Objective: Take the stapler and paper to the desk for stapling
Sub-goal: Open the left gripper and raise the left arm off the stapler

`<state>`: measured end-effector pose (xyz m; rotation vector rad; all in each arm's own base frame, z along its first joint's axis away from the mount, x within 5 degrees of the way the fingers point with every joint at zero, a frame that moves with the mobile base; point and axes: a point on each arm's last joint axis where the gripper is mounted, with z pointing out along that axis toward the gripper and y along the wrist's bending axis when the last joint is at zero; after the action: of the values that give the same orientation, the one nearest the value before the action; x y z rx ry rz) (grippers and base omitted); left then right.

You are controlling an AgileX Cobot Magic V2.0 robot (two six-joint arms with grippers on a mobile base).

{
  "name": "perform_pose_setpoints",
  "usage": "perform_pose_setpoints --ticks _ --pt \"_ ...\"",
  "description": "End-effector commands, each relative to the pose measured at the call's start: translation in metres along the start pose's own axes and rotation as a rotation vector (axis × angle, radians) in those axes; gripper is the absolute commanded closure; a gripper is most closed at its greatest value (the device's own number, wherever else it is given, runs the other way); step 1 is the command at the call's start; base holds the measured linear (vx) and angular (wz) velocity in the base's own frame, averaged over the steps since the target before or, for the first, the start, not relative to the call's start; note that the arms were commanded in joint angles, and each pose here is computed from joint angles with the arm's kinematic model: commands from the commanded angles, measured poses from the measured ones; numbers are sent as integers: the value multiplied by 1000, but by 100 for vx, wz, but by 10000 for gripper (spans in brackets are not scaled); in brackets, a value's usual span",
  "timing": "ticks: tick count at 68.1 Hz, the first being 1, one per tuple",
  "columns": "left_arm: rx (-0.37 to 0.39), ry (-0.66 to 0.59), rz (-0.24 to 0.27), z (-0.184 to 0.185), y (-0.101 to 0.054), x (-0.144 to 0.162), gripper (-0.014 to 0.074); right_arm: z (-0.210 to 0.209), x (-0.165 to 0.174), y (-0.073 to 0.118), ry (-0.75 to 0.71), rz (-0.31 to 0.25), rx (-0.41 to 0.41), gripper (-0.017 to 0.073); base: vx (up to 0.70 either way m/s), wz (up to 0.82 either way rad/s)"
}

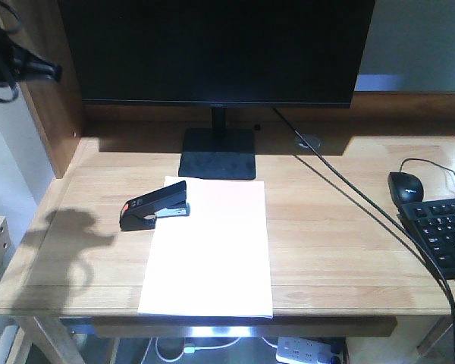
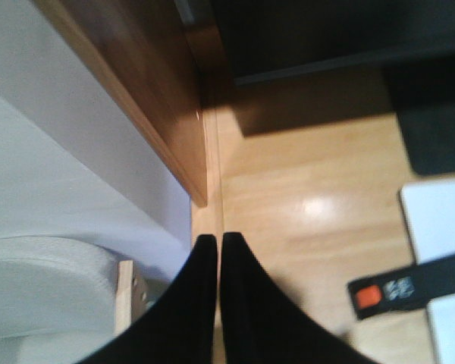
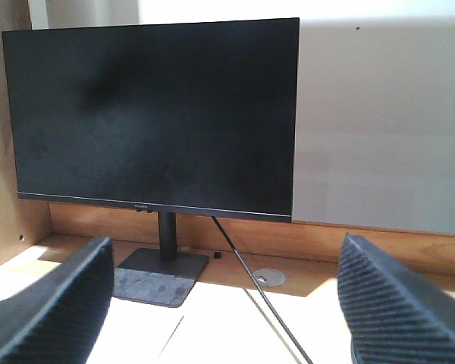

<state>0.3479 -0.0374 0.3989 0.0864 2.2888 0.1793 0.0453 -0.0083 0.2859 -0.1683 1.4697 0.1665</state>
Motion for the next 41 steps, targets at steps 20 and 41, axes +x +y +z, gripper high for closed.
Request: perform_pose_setpoints --ticks 20,41 --pt "72 -468 -100 -102 16 14 600 0 -10 2 -44 -29 -20 -18 0 0" --pt "106 -509 -84 -126 17 110 600 0 -10 2 -44 -29 -20 -18 0 0"
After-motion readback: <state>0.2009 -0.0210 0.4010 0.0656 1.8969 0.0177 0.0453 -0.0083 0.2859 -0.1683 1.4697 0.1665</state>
